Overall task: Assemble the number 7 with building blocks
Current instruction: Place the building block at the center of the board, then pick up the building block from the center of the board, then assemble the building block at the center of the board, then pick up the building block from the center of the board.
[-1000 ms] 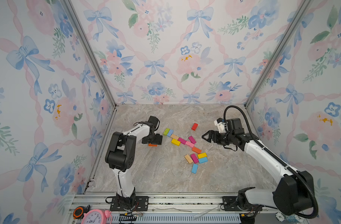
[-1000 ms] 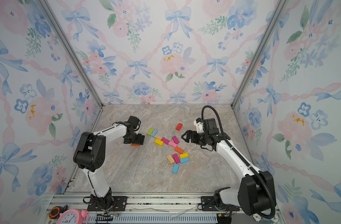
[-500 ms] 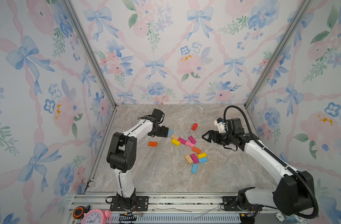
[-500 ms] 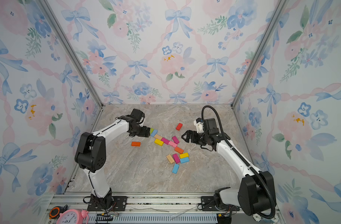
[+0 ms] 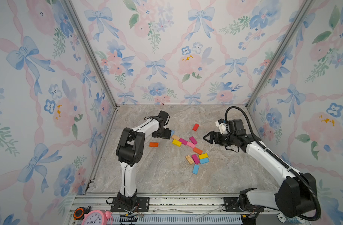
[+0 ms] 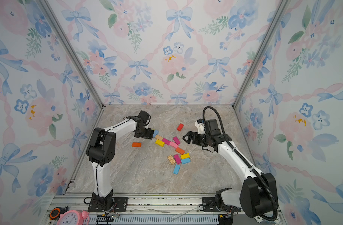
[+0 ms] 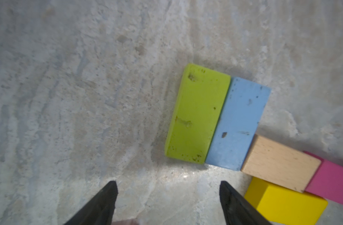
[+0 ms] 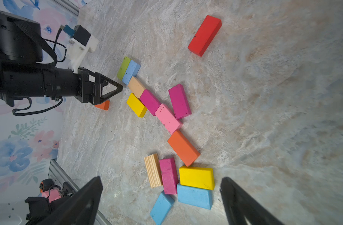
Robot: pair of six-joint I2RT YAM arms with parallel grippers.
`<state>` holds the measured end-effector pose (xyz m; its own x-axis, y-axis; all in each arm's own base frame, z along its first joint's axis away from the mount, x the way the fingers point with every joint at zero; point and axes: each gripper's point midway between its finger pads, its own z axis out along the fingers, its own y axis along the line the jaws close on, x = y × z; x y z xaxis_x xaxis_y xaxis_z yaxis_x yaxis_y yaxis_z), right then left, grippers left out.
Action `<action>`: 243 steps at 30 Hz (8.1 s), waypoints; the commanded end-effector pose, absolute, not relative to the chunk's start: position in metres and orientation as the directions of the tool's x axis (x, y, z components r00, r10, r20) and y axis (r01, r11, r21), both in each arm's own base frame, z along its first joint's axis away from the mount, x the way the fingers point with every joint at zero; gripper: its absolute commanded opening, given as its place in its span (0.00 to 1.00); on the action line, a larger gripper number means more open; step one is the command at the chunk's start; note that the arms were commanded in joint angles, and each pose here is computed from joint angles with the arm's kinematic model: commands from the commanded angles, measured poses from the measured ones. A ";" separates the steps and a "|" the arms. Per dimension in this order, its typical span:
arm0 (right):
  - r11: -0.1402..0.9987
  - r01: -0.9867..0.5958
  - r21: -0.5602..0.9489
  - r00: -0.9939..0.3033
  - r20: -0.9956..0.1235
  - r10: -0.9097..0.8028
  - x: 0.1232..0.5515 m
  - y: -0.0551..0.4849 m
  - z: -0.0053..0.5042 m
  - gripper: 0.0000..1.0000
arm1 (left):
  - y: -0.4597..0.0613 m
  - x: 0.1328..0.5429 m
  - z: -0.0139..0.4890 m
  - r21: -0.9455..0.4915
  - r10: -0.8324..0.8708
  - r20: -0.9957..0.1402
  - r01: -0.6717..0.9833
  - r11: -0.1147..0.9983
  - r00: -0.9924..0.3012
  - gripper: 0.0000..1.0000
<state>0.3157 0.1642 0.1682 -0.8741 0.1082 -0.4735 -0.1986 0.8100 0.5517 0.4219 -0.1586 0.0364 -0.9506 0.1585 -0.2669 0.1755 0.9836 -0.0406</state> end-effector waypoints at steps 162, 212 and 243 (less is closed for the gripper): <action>0.843 -0.219 0.491 -0.843 -0.530 0.090 0.316 0.159 0.166 0.97 | -0.161 0.342 0.089 0.247 0.962 -0.270 0.962 0.118 -0.049 0.68; 0.843 -0.212 0.495 -0.827 -0.550 0.115 0.315 0.151 0.206 0.97 | -0.232 0.463 0.065 -0.186 0.248 -0.334 0.322 0.928 -0.909 0.98; 0.830 -0.225 0.510 -0.821 -0.558 0.120 0.310 0.151 0.201 0.96 | -0.231 0.475 0.018 0.046 0.330 -0.228 0.329 0.943 -0.916 0.21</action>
